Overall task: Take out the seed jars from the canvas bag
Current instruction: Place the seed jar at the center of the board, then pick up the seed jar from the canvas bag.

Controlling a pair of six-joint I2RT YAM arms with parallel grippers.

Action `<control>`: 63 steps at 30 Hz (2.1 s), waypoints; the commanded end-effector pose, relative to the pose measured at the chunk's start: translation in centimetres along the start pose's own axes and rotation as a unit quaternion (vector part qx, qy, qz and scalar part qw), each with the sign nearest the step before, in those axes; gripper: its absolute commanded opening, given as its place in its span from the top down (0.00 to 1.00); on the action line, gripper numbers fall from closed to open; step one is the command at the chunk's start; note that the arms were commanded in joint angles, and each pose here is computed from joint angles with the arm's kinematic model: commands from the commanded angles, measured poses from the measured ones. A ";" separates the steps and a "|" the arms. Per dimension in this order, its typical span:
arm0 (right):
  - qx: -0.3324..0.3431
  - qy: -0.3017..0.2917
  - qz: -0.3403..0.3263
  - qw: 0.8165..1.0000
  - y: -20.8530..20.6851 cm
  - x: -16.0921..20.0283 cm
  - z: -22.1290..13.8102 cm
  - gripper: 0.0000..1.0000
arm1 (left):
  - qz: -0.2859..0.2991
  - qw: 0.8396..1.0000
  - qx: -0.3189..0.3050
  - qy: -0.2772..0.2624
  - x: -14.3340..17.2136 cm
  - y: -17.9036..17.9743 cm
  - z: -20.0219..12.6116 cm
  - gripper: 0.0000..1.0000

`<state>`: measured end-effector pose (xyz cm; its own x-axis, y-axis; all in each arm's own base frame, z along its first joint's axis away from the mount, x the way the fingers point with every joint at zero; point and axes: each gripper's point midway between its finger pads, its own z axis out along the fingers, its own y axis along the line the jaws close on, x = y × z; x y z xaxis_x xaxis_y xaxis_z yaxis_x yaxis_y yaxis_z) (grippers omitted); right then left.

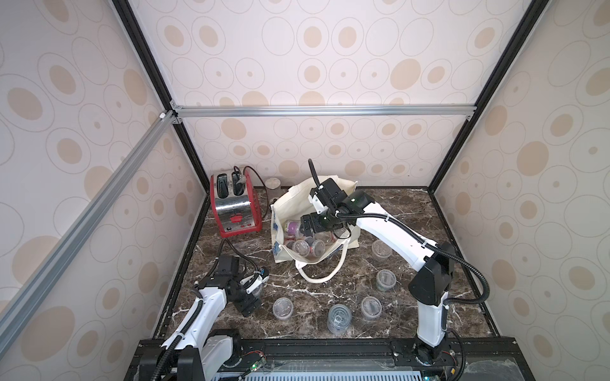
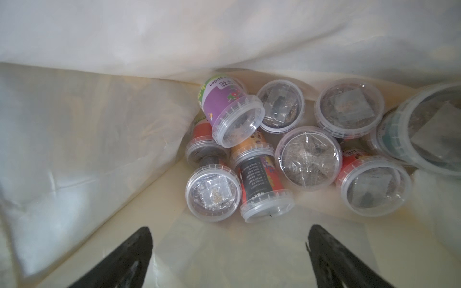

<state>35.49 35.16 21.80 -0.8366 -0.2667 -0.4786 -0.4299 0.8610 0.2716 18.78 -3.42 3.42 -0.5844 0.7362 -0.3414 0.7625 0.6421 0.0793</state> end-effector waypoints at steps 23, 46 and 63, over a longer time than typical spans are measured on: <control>-0.017 0.038 0.079 0.996 2.7 4.1 2.3 0.11 | -0.051 0.930 0.067 -0.358 -25.8 5.4 -20.5 0.03; 0.000 0.018 0.008 1.000 2.9 4.2 5.8 0.05 | 0.122 0.979 0.055 -0.152 -17.0 0.3 -9.3 0.02; 0.014 -0.095 -0.233 0.968 1.8 0.0 12.3 0.02 | 0.146 0.975 0.053 -0.157 -18.0 0.4 -11.6 0.02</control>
<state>37.37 40.89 12.21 -0.6131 -0.4699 -0.6351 -0.6616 0.7447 0.0877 27.17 -14.30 20.07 -0.2571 0.7399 -0.6217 0.9026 0.4136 0.1190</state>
